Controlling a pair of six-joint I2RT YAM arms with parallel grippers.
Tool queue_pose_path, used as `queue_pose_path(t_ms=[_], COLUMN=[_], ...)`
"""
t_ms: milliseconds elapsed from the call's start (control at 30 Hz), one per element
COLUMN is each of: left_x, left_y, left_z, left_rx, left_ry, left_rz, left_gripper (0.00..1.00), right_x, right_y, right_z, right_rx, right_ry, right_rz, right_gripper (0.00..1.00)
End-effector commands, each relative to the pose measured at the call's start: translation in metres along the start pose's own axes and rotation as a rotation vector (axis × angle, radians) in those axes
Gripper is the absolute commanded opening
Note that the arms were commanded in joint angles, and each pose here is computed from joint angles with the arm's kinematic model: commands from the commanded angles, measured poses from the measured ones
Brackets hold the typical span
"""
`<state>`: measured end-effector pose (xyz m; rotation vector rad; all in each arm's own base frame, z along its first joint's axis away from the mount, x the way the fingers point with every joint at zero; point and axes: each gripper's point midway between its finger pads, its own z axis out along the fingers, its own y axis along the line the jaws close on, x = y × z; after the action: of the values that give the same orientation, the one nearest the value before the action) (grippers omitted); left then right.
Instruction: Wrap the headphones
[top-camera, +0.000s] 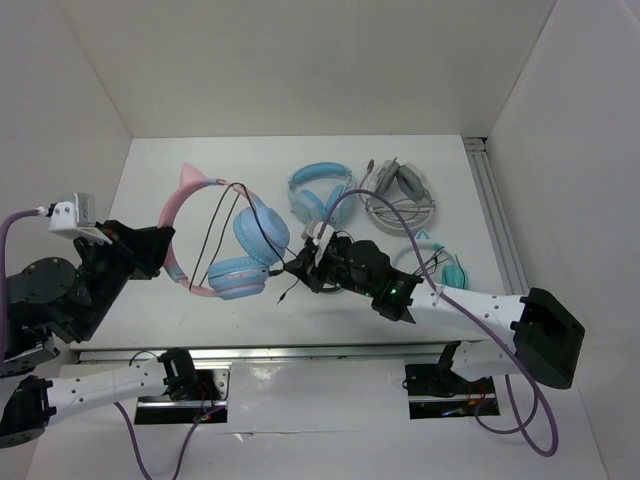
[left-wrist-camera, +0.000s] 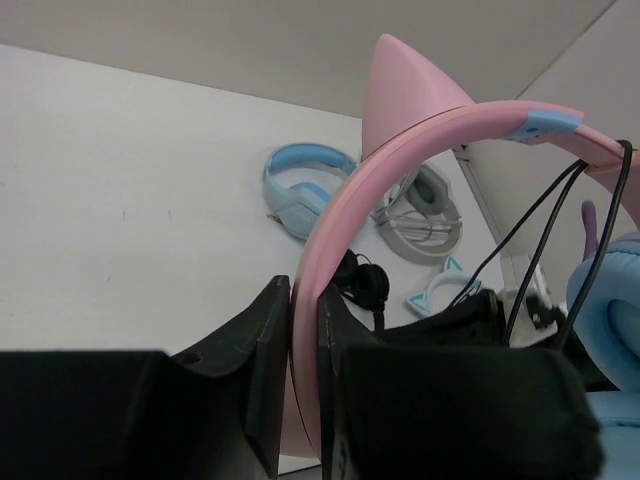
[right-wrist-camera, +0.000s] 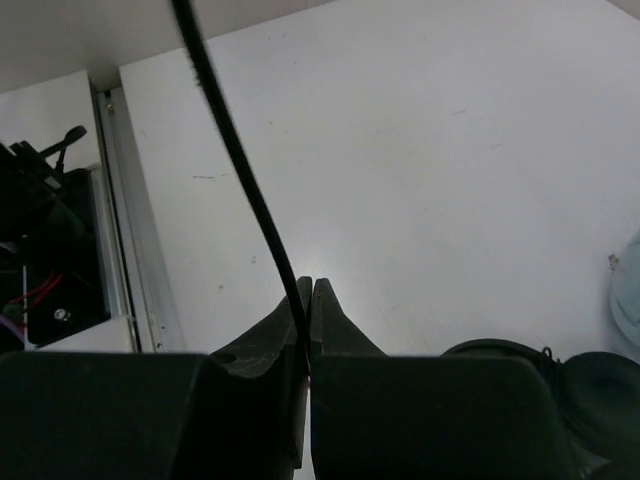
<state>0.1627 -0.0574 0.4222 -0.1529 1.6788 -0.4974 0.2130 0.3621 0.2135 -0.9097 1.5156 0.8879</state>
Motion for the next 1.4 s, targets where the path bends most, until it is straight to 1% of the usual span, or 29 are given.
queue_pose_path(t_ms=[0, 133, 200, 300, 367, 400, 433, 500, 533, 567, 667, 700, 767, 967, 1167, 1267, 1333, 1367], left_x=[-0.035, -0.035, -0.034, -0.034, -0.036, -0.032, -0.032, -0.034, -0.031, -0.031, -0.026, -0.027, -0.019, -0.01, -0.007, -0.011, -0.01, -0.014], left_y=[-0.011, -0.003, -0.002, 0.003, 0.004, 0.002, 0.002, 0.0, -0.003, -0.004, -0.004, -0.002, 0.0, 0.006, 0.006, 0.008, 0.007, 0.007], left_z=[0.003, 0.004, 0.006, 0.006, 0.006, 0.009, 0.009, 0.01, 0.013, 0.013, 0.017, 0.017, 0.021, 0.021, 0.023, 0.021, 0.023, 0.022], left_rx=[-0.009, -0.055, -0.071, -0.097, -0.105, -0.114, -0.114, -0.113, -0.119, -0.118, -0.134, -0.144, -0.162, -0.176, -0.178, -0.184, -0.194, -0.191], left_ry=[-0.134, -0.162, -0.169, -0.183, -0.194, -0.184, -0.184, -0.184, -0.178, -0.179, -0.176, -0.184, -0.18, -0.181, -0.178, -0.188, -0.191, -0.195], left_rz=[-0.291, -0.396, -0.418, -0.468, -0.496, -0.489, -0.488, -0.498, -0.487, -0.499, -0.482, -0.482, -0.47, -0.473, -0.475, -0.471, -0.464, -0.471], left_gripper=[0.0, 0.0, 0.0, 0.0, 0.0, 0.0, 0.0, 0.0, 0.0, 0.0, 0.0, 0.0, 0.0, 0.0, 0.0, 0.0, 0.0, 0.0], right_x=[-0.027, -0.031, -0.026, -0.03, -0.029, -0.03, -0.023, -0.027, -0.021, -0.02, -0.028, -0.033, -0.039, -0.045, -0.056, -0.056, -0.052, -0.052], right_y=[0.011, 0.056, 0.068, 0.091, 0.108, 0.115, 0.121, 0.14, 0.144, 0.156, 0.178, 0.184, 0.196, 0.209, 0.214, 0.216, 0.215, 0.215], right_z=[0.0, 0.008, 0.013, 0.017, 0.019, 0.018, 0.022, 0.027, 0.033, 0.033, 0.036, 0.033, 0.027, 0.025, 0.03, 0.029, 0.029, 0.029], right_rx=[0.051, -0.013, -0.03, -0.068, -0.108, -0.13, -0.141, -0.204, -0.218, -0.25, -0.291, -0.303, -0.31, -0.314, -0.323, -0.332, -0.333, -0.333], right_ry=[-0.104, -0.132, -0.131, -0.179, -0.204, -0.228, -0.218, -0.235, -0.226, -0.222, -0.265, -0.287, -0.331, -0.348, -0.359, -0.359, -0.35, -0.35], right_rz=[-0.012, -0.039, -0.04, -0.059, -0.066, -0.064, -0.077, -0.079, -0.082, -0.083, -0.097, -0.108, -0.121, -0.141, -0.14, -0.141, -0.143, -0.143], right_gripper=[0.0, 0.02, 0.03, 0.03, 0.05, 0.05, 0.05, 0.05, 0.05, 0.05, 0.05, 0.1, 0.17, 0.29, 0.29, 0.31, 0.35, 0.35])
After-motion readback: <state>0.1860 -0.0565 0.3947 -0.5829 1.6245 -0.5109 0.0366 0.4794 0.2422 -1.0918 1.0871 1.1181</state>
